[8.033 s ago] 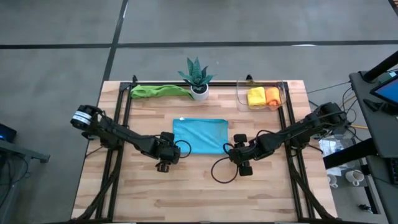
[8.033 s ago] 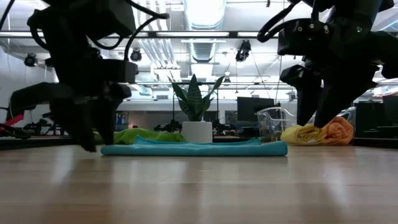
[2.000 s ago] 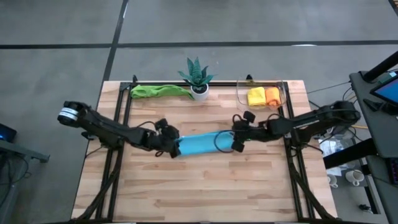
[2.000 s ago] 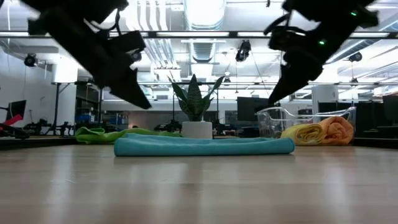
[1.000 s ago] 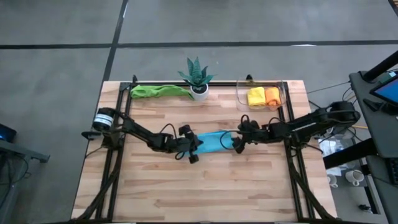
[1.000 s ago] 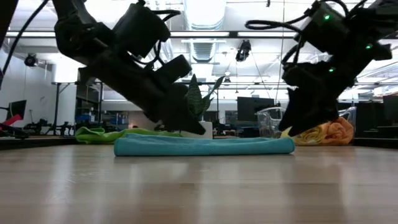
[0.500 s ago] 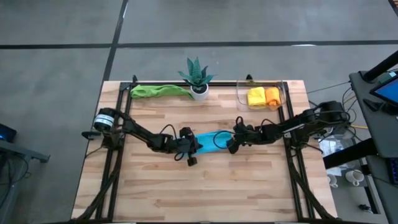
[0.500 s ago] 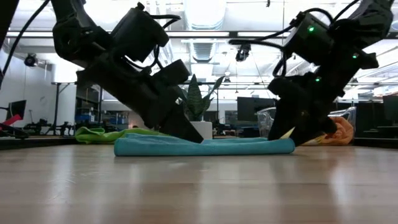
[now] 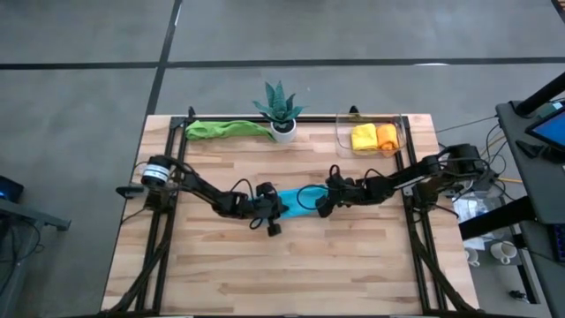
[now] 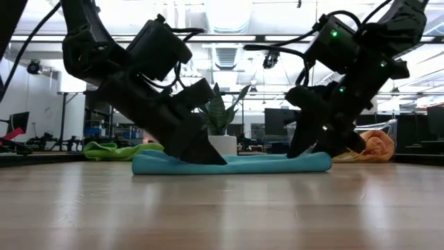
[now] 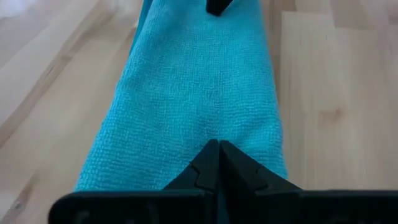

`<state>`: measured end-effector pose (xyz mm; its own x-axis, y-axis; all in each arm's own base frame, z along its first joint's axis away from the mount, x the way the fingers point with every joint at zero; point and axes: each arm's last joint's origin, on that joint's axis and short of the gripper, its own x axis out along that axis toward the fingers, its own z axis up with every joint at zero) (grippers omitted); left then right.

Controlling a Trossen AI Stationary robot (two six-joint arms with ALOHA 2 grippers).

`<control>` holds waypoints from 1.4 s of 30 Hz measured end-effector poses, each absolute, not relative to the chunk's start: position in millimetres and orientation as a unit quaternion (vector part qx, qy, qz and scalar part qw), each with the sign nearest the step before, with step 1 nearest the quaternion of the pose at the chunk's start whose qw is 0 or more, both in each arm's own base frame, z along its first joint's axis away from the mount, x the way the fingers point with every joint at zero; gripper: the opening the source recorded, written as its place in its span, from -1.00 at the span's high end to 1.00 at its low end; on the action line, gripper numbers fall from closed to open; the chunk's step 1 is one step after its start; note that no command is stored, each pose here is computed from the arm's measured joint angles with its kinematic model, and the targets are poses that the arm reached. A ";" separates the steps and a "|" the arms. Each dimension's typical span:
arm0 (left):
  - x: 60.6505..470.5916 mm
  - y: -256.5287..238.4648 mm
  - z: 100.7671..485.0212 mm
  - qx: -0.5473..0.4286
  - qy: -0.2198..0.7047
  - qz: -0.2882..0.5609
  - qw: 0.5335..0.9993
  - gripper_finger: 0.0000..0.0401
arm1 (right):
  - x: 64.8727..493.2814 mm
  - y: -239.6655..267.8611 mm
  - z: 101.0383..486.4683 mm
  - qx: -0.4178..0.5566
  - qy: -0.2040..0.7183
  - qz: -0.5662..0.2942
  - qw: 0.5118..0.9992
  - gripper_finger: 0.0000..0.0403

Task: Roll microfiber towels into tight, uniform cylinder then place into a basket
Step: Roll the blue microfiber cloth

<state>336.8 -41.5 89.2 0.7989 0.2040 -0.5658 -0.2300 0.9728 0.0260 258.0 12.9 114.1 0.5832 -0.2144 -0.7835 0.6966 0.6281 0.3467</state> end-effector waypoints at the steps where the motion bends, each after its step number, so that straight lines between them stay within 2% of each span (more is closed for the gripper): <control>1: 337.7 -41.7 88.9 -0.022 0.294 0.115 0.949 1.00 | 257.7 12.8 113.8 0.330 0.364 -0.277 0.826 -0.21; 16: 343.9 -43.5 87.7 -0.040 0.261 0.093 0.960 1.00 | 242.6 11.6 119.6 0.276 0.407 -0.287 0.822 0.91; 37: 361.4 -46.3 111.1 -0.024 0.208 0.084 0.974 1.00 | 235.8 9.6 139.4 0.277 0.401 -0.287 0.825 0.94; 42: 360.2 -46.0 110.2 -0.022 0.216 0.086 0.972 1.00 | 234.9 8.9 138.2 0.279 0.402 -0.288 0.823 0.87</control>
<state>360.2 -46.0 110.2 0.8916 0.1569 -0.4247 -0.1759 0.9844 -0.0056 234.9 8.9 138.2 0.5110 -0.2507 -0.8222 0.6990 0.6778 0.2278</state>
